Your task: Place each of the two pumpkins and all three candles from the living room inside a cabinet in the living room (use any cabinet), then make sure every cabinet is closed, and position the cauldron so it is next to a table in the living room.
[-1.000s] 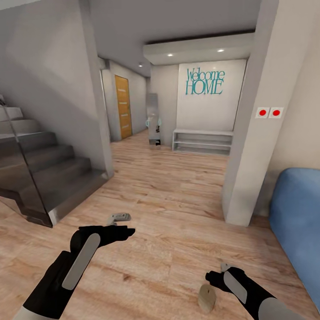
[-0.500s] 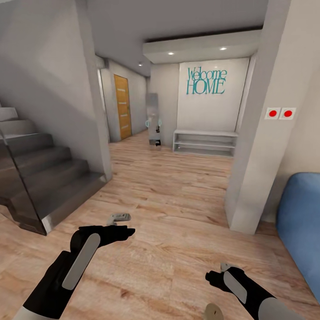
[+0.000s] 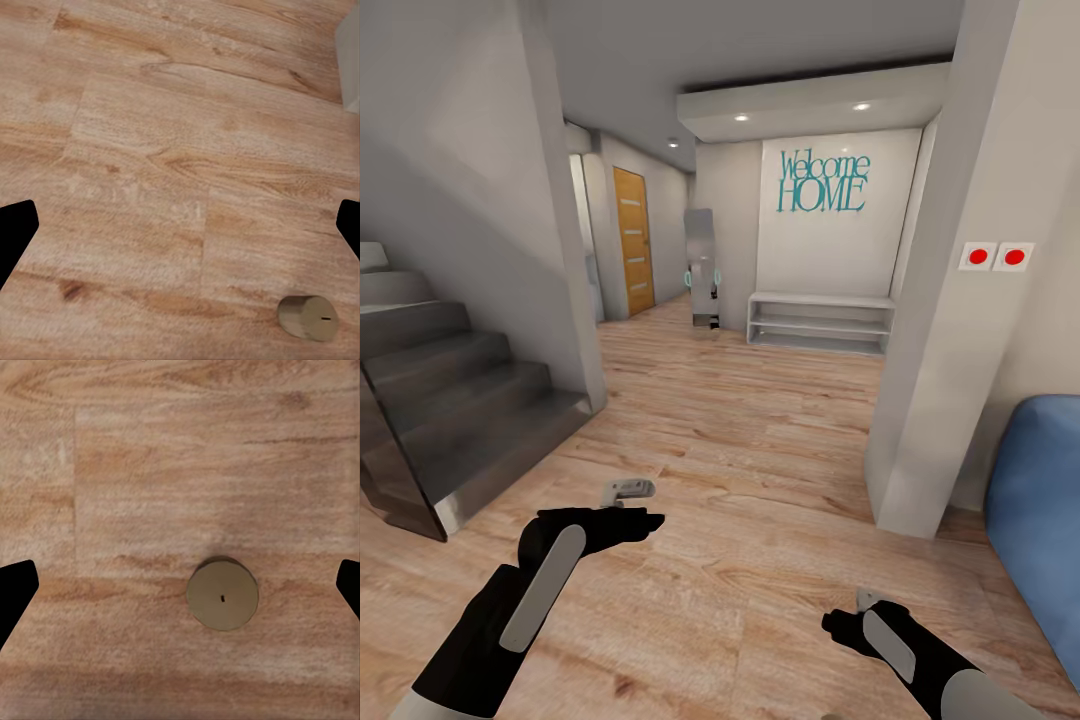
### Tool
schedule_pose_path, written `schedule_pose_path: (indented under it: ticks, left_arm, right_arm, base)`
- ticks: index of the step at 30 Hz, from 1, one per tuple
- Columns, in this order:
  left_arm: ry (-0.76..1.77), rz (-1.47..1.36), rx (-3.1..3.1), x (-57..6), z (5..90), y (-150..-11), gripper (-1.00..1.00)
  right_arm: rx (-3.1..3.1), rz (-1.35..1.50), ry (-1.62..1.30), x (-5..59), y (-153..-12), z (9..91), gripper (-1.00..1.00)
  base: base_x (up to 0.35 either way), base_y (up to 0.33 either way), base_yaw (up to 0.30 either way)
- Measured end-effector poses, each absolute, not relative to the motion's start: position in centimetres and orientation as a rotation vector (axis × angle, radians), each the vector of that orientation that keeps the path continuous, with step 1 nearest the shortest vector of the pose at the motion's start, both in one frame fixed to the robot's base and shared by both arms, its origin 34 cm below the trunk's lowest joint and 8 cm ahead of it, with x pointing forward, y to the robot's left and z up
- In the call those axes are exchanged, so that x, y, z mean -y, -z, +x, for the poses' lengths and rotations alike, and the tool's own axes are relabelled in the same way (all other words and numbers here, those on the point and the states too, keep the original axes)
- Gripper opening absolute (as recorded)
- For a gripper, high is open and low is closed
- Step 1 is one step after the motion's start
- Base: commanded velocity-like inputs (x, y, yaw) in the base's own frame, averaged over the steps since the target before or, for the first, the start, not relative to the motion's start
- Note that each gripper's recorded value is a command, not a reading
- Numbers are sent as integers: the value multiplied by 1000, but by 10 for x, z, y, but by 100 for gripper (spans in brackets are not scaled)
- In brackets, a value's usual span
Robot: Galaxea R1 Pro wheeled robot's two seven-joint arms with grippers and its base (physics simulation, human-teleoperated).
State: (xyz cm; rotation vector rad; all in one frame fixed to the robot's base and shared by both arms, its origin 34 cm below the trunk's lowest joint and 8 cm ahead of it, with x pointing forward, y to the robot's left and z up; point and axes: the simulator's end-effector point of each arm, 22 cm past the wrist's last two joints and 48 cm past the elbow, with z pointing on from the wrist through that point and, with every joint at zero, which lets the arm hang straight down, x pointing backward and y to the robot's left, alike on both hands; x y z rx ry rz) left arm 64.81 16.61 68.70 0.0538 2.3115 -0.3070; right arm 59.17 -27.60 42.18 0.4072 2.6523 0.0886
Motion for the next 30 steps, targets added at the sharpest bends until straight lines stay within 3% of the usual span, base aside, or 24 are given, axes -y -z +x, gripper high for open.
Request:
schedule_pose_path:
  ticks: [30]
  left_arm:
    - [352, 59, -2316, -159, 635, -642, 100]
  right_arm:
    - [-2639, 410, -79, 279, -377, 583, 100]
  base:
    - [1, 0, 0]
